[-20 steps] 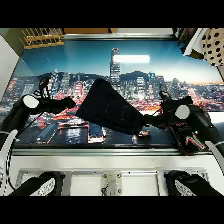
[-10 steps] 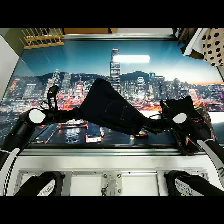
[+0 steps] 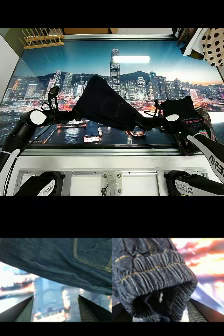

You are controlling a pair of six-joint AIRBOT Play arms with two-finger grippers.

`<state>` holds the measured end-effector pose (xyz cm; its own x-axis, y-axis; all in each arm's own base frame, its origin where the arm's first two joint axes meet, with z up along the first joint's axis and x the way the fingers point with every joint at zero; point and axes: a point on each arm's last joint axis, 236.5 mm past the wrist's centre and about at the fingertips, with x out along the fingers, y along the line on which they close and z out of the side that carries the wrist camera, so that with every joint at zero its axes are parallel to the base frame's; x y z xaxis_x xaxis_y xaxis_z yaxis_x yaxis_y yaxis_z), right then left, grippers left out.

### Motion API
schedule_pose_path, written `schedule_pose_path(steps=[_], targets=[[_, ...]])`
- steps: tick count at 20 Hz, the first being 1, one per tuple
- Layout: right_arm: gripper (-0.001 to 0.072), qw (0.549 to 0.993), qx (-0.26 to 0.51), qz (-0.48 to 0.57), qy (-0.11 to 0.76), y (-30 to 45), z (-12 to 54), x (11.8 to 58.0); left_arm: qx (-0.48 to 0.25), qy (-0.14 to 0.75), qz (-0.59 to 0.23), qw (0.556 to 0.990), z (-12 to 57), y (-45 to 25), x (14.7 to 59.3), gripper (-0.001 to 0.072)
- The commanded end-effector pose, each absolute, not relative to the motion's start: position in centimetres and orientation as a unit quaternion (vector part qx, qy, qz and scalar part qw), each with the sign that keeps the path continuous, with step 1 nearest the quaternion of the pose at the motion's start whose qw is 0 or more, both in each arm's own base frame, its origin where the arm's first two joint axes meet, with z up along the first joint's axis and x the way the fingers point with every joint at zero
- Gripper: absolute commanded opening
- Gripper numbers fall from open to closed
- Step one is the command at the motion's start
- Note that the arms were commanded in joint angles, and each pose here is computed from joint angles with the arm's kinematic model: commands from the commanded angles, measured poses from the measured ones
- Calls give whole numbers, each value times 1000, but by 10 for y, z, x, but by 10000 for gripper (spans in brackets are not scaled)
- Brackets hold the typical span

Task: Fold the clothes and pants, and hang the long-sleeved shirts on hangers.

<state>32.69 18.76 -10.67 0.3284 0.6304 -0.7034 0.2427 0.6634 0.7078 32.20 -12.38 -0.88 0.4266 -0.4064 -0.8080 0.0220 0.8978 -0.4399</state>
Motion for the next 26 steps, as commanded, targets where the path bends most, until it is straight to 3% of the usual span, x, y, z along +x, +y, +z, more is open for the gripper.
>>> schedule_pose_path(steps=[1, 3, 4, 5, 6, 7, 8, 13, 17, 22, 26], targets=[[712, 720, 405, 149, 543, 207, -105, 335, -185, 519, -130, 824, -9, -124, 322, 570], [707, 719, 410, 161, 537, 218, -103, 337, -185, 519, -130, 824, -9, -124, 322, 569], [635, 720, 410, 167, 534, 223, -102, 339, -185, 519, -130, 824, -9, -124, 322, 569], [423, 723, 406, 175, 532, 227, -100, 341, -185, 519, -130, 824, -9, -124, 322, 567], [249, 728, 398, 184, 527, 230, -98, 343, -185, 519, -130, 824, -9, -124, 322, 448], [167, 734, 390, 195, 520, 233, -94, 346, -185, 519, -130, 824, -9, -124, 322, 200], [29, 741, 380, 206, 514, 235, -90, 350, -185, 519, -130, 824, -9, -124, 322, 18], [22, 774, 384, 211, 457, 217, -31, 393, -185, 524, -131, 821, -10, -125, 319, 15], [22, 830, 382, 91, 396, 92, 56, 420, -184, 527, -132, 819, -11, -125, 318, 15], [22, 865, 358, -113, 333, -70, 111, 351, -184, 527, -132, 819, -10, -125, 318, 16], [22, 841, 352, -253, 323, -142, 117, 269, -184, 527, -132, 819, -10, -125, 318, 15]])
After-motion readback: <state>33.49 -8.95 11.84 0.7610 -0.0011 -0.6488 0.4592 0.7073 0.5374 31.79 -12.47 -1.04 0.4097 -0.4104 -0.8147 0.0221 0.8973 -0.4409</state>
